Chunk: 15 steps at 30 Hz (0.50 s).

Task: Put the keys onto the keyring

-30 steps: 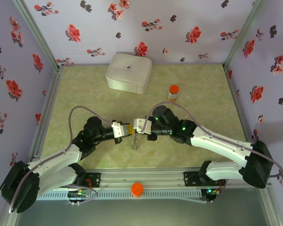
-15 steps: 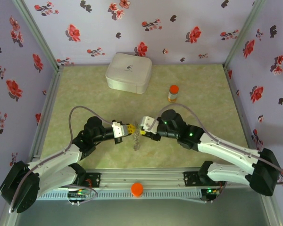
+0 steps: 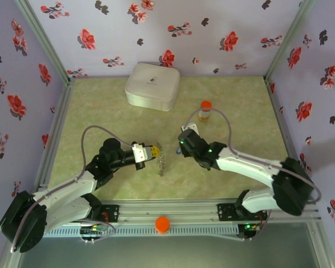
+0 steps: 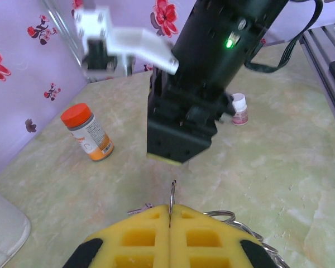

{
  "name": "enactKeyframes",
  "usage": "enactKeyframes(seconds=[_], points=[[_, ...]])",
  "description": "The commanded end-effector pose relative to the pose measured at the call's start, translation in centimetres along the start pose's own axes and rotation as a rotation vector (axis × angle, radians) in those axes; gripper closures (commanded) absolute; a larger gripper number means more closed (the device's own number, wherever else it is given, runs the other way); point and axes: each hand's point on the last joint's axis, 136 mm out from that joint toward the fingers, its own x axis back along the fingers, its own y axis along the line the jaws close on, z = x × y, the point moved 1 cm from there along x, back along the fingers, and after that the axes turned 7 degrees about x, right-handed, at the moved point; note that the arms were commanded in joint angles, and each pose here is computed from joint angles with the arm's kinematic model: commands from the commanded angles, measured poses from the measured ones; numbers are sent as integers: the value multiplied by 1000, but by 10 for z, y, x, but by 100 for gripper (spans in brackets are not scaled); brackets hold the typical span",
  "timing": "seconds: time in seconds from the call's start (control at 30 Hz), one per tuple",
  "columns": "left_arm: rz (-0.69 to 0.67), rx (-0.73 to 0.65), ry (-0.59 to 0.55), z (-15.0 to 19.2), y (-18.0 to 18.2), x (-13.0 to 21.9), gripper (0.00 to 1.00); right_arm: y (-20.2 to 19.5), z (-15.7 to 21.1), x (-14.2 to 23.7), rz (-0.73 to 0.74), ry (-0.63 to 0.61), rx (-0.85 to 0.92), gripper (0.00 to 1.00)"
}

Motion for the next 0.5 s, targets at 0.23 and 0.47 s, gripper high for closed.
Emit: enactKeyframes(seconds=[0.23, 0.47], points=[[-27, -29, -41, -14, 4, 1, 100, 11, 6, -51, 48, 267, -106, 57], [-29, -33, -36, -13, 5, 1, 100, 13, 14, -72, 57, 328, -129, 65]])
